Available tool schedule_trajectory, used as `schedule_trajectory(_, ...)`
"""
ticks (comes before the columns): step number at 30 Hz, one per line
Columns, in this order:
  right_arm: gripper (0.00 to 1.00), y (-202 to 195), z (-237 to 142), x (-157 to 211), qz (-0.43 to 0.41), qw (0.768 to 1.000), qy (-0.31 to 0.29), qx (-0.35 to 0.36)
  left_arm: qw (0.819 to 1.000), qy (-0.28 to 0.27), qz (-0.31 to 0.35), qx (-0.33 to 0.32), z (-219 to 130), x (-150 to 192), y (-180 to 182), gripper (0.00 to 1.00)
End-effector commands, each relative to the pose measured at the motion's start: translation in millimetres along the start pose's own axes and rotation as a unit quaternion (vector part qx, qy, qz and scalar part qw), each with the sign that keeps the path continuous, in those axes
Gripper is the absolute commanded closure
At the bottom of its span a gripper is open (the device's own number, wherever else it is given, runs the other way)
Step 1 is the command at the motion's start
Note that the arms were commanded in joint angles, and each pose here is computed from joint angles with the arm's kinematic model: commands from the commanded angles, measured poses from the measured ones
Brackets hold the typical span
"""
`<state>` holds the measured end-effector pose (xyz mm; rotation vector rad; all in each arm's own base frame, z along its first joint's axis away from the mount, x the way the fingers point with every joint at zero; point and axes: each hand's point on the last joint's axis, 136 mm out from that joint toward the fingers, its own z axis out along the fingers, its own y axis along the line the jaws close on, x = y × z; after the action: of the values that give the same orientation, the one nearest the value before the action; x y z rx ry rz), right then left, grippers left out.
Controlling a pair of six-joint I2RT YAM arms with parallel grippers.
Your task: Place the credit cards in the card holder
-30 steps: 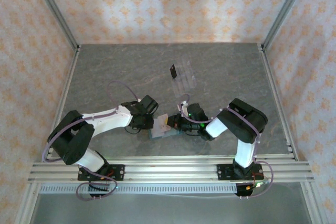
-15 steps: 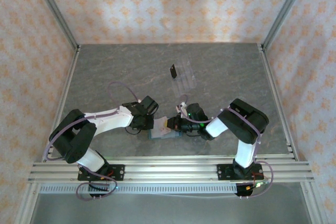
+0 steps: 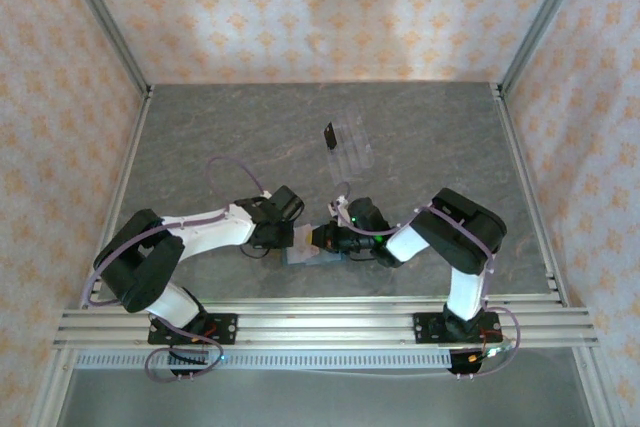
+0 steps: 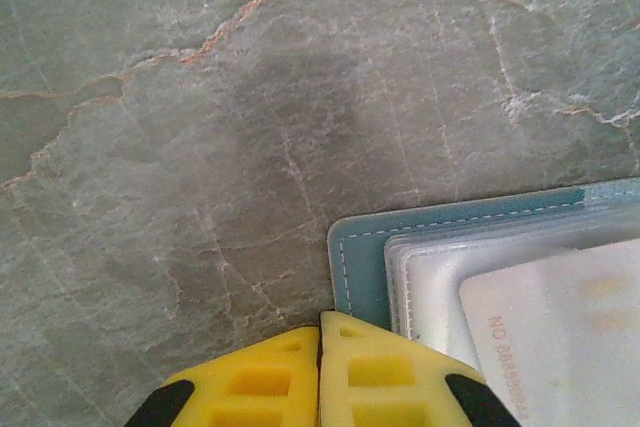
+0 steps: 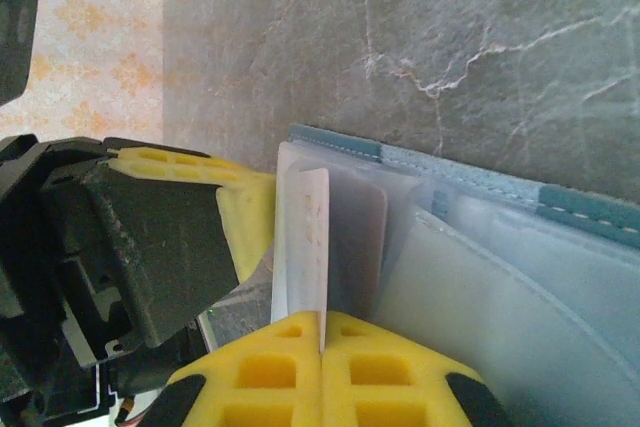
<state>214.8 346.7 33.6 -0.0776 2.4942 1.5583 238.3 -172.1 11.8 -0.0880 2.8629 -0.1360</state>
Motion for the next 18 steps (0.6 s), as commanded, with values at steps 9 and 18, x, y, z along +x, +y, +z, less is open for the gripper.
schedule_trajectory(9,0.99,-33,0,13,0.039,0.997,-0.045,0.056,1.0,0.028,-0.005,-0.001,23,24,3,0.92)
schedule_trajectory(18,0.92,-32,-6,19,0.031,0.995,-0.056,0.077,1.0,0.028,-0.006,-0.001,26,25,4,0.93)
